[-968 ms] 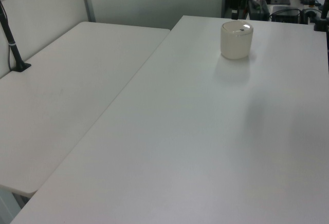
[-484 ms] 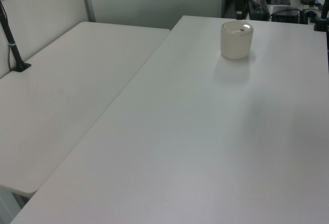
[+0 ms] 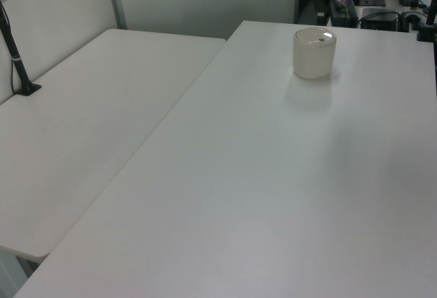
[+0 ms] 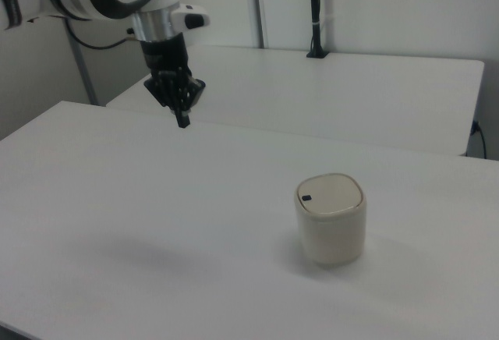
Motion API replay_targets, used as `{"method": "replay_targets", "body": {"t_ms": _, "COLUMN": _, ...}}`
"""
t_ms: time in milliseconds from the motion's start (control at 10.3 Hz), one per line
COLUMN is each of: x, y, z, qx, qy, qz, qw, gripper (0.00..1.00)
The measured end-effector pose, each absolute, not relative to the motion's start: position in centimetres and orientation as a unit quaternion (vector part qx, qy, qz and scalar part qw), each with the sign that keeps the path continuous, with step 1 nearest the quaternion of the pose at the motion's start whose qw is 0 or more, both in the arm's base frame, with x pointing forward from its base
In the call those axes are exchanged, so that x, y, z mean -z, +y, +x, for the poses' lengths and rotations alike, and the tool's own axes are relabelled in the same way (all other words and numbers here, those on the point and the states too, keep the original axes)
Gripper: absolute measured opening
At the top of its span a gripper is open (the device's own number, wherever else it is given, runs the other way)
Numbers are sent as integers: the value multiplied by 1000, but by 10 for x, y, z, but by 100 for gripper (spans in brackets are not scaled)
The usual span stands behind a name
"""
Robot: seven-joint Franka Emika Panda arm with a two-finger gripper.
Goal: Open the trash bin
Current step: 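Move the gripper over the cream trash bin's lid tab, then lower the gripper onto the lid tab and flip the lid open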
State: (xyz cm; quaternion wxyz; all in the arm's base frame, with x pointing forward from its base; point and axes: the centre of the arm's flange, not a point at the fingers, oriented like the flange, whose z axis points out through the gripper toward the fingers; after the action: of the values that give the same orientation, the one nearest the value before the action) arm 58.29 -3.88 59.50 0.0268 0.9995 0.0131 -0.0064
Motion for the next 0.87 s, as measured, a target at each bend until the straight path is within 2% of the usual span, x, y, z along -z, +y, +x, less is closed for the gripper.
{"method": "replay_targets", "body": {"t_ms": 387, "x": -567, "y": -130, "z": 597, "qx": -15, "qy": -83, "qz": 996, "qw": 33, "gripper": 2}}
{"method": "replay_targets", "body": {"t_ms": 871, "x": -496, "y": -230, "z": 621, "qx": -55, "qy": -180, "qz": 981, "qw": 49, "gripper": 3}}
